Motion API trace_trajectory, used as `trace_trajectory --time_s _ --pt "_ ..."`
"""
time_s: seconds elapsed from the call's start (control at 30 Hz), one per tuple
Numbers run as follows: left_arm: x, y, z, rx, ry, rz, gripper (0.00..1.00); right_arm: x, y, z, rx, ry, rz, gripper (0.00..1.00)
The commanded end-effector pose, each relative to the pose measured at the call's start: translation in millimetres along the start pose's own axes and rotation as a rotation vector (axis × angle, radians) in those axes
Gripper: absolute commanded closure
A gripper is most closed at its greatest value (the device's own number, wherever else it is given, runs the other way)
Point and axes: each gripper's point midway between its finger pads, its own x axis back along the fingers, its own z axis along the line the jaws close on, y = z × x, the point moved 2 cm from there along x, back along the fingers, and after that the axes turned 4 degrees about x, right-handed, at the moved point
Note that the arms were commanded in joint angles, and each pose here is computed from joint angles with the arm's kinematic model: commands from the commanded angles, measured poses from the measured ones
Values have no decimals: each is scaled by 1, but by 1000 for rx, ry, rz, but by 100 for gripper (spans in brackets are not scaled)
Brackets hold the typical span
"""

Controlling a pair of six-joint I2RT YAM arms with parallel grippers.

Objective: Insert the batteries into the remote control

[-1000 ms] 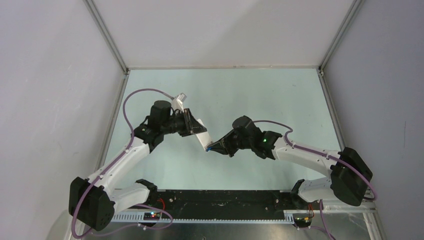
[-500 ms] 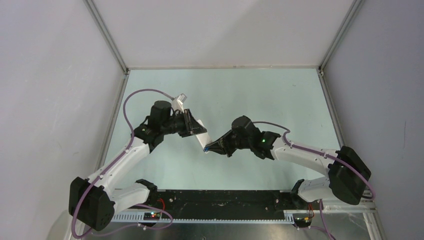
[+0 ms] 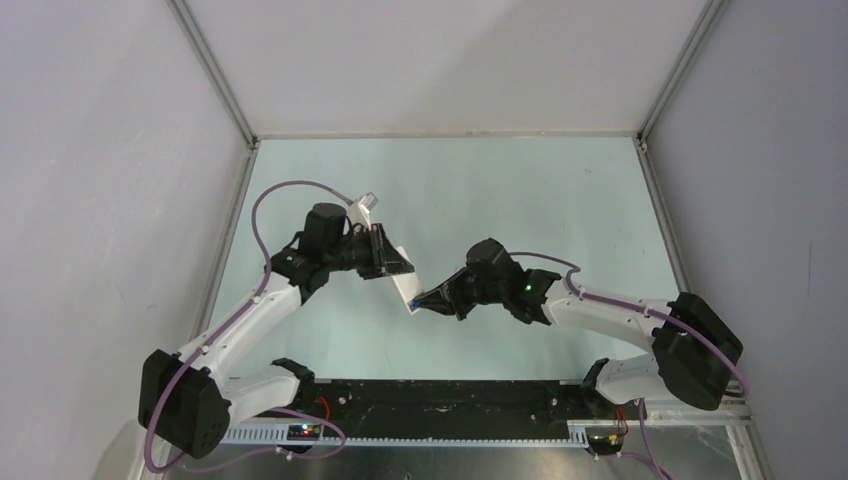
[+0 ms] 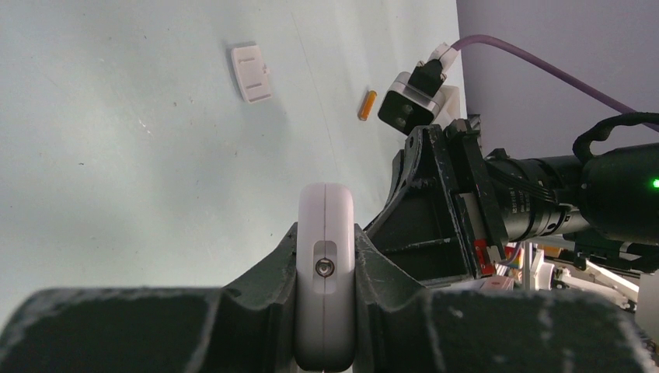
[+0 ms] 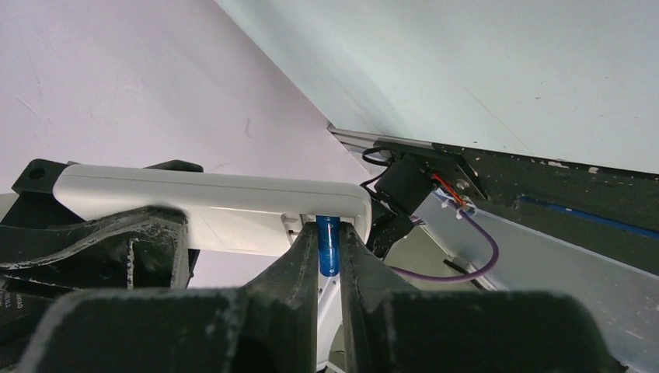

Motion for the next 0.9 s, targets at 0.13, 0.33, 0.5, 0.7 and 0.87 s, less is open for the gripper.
trace_trajectory --time_s 0.13,0.33,0.5,0.7,0.87 --pt "7 10 -25 -66 -75 -5 100 4 0 1 -36 20 17 86" --pt "7 12 -26 -75 -72 -13 100 5 0 0 -56 12 18 85" --pt "5 13 -22 -77 -58 -12 100 8 0 0 -87 8 7 84" --pt "2 13 -18 -87 -41 -12 100 8 -5 4 -122 20 25 84" --pt "1 13 -16 -99 -36 -10 100 5 -9 3 -147 12 43 85"
